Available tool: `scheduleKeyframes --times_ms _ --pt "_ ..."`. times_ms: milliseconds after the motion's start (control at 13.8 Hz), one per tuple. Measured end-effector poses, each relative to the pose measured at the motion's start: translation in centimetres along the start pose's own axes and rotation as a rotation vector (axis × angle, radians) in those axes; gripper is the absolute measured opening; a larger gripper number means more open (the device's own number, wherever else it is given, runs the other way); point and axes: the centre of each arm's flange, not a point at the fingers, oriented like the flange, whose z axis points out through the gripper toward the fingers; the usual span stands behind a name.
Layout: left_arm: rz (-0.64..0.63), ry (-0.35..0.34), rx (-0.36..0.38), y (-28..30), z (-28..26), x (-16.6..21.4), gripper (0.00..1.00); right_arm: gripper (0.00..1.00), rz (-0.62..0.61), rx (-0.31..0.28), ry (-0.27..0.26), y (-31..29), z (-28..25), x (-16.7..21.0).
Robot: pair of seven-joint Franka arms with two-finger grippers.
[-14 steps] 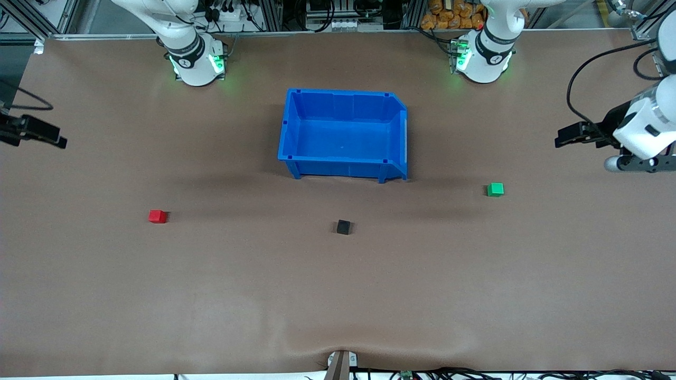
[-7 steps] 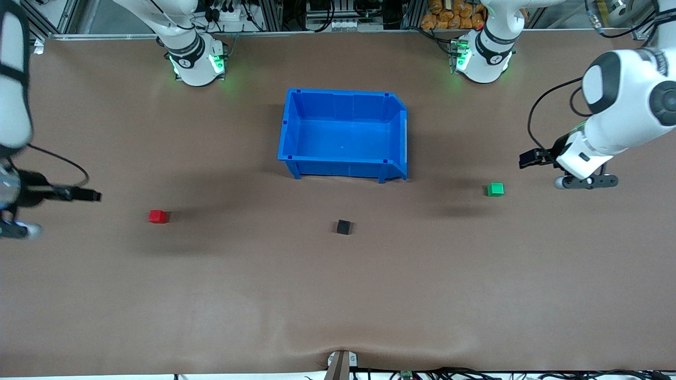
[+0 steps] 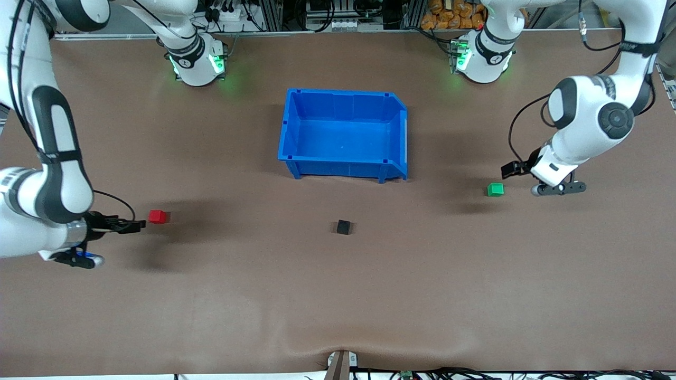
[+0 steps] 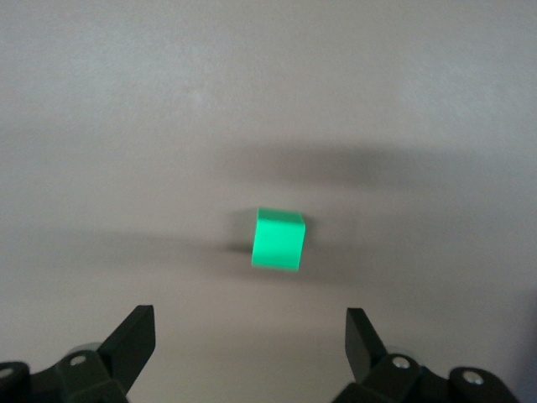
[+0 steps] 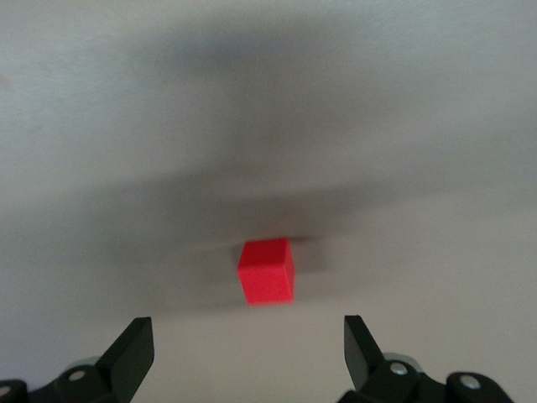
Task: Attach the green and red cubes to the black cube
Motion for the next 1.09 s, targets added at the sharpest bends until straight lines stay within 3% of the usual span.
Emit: scheduleKeyframes --times_ms 218,363,653,798,870,1088 --pt "-0.029 0.033 -0.005 0.3 3.9 0.9 1.0 1.0 0.016 -0.024 0.014 -1.5 4.4 0.4" --pt "-0.03 0.032 -0.006 0.7 5.7 1.1 1.0 1.0 0.003 -0.091 0.009 -1.1 5.1 0.2" --pt "-0.028 0.023 -0.006 1.8 7.7 1.0 1.0 0.98 -0.009 -0.119 -0.008 -1.0 5.9 -0.1" --pt "-0.027 0.022 -0.007 1.9 8.4 1.3 1.0 0.83 -0.015 -0.125 -0.026 -1.3 7.0 -0.4" --pt "-0.026 0.019 -0.006 1.9 8.7 1.4 1.0 0.83 -0.02 -0.129 -0.032 -1.6 7.3 -0.5" --pt "-0.008 0.01 0.005 2.0 9.4 1.5 1.0 0.7 -0.025 -0.135 -0.051 -1.8 8.5 -0.7"
